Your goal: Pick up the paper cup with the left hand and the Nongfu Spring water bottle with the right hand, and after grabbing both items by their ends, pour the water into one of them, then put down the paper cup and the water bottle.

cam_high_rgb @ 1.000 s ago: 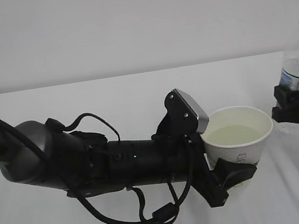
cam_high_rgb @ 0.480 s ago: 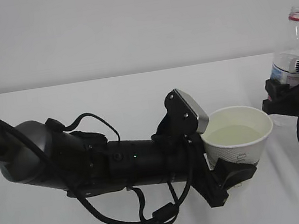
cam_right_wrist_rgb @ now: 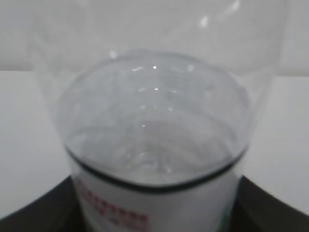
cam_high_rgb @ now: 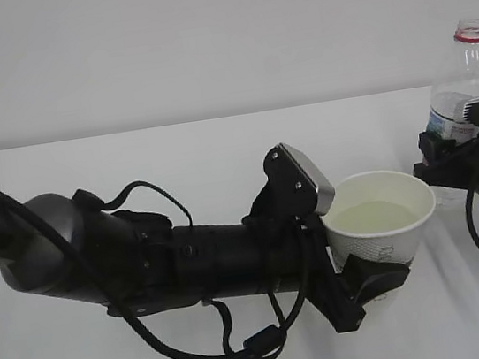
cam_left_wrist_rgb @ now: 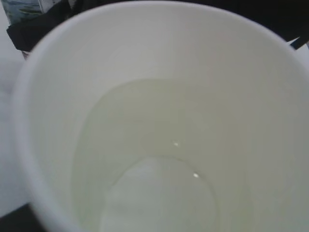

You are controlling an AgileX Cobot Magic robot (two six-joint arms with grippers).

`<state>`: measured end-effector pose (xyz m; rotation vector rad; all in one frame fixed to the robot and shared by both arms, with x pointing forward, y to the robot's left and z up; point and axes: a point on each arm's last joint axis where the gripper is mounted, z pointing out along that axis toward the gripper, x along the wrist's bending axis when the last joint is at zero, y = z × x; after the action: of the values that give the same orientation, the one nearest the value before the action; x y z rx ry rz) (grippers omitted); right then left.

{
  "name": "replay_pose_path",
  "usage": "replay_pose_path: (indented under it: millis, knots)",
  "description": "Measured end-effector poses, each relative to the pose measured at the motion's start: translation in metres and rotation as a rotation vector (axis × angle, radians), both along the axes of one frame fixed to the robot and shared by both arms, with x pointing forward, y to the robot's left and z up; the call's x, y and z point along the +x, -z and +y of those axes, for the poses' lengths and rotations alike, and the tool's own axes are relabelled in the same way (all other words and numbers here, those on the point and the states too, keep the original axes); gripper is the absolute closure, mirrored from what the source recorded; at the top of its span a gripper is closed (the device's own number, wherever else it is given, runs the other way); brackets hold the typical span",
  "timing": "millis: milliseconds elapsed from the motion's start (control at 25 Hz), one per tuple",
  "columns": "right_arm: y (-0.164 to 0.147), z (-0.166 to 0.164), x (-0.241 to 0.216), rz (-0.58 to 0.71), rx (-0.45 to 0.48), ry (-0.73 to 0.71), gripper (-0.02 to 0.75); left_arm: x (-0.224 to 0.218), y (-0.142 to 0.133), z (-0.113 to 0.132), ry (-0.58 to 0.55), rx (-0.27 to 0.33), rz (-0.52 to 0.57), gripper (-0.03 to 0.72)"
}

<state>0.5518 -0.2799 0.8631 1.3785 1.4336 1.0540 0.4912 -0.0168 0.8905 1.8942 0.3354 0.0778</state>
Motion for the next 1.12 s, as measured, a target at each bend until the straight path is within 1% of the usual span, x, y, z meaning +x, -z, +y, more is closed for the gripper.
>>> replay_pose_path:
  millis: [40,200,280,800,1120]
  knots:
    - [0.0002,0.0002,0.0005,-0.002,-0.001,-0.002,0.294,0.0000,0.0000,0.0000,0.000,0.000,0.000,0.178]
    - [0.0011,0.0005,0.0009,-0.006,-0.002,-0.006,0.204,0.0000,0.0000,0.0000,0.000,0.000,0.000,0.179]
    - [0.0018,0.0007,0.0008,-0.004,-0.003,-0.008,0.176,0.0000,0.0000,0.0000,0.000,0.000,0.000,0.179]
    - [0.0023,0.0008,0.0007,-0.002,-0.001,-0.009,0.148,0.0000,0.0000,0.0000,0.000,0.000,0.000,0.179]
    - [0.0023,0.0009,0.0007,-0.002,0.028,-0.002,0.147,0.0000,0.0001,0.0001,-0.001,0.001,0.000,0.179]
